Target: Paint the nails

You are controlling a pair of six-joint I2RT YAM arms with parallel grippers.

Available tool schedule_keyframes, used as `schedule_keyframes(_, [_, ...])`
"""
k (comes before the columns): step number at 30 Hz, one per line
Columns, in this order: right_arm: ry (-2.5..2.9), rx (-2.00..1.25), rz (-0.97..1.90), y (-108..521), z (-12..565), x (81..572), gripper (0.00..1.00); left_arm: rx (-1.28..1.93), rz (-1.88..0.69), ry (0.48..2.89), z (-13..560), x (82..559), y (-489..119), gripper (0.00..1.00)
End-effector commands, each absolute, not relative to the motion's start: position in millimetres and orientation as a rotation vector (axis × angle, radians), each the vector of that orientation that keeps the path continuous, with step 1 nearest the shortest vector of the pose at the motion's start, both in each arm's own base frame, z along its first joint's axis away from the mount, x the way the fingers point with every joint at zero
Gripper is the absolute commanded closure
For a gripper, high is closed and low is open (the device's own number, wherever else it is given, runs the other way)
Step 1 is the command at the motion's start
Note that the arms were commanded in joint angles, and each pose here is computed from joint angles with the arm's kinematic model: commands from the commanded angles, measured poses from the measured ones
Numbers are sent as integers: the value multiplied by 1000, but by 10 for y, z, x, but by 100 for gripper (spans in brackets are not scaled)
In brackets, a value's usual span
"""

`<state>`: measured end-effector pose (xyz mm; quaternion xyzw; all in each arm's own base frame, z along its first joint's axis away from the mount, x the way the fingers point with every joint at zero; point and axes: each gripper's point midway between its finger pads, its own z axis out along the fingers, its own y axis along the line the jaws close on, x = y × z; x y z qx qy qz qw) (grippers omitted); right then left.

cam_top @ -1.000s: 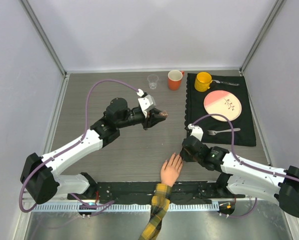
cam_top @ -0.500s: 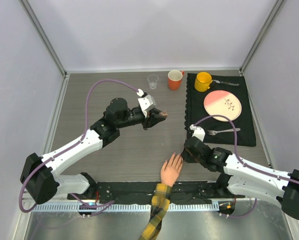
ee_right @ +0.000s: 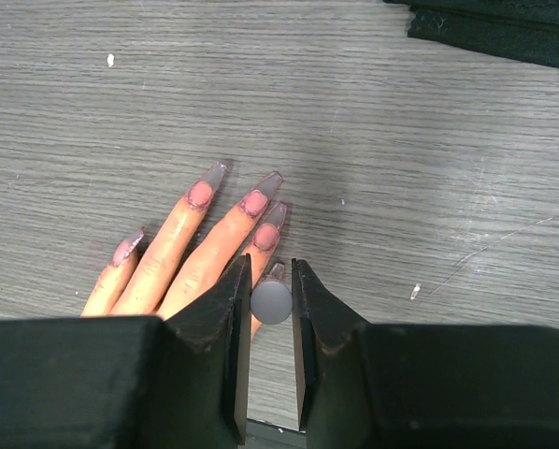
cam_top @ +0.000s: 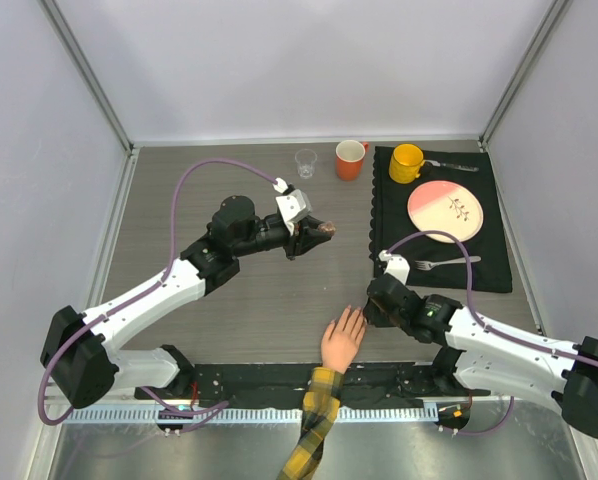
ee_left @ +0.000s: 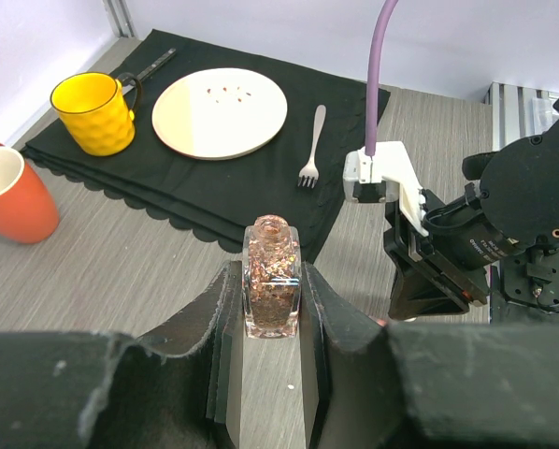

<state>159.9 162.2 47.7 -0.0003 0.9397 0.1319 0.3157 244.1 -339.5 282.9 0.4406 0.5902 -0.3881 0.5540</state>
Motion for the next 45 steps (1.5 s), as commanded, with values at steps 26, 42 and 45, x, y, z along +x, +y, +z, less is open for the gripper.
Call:
schedule_keyframes(26, [2392, 39, 321, 1682, 596, 1832, 99, 1029, -909, 1281, 3181, 2386, -3372, 100])
schedule_keyframes(42, [2414, 14, 323, 1681, 559, 1827, 99, 1026, -904, 1279, 3197, 2384, -3354, 100])
schedule_keyframes(45, [2425, 10, 351, 1692, 551, 1779, 99, 1025, -902, 1272, 3220, 2375, -3345, 100])
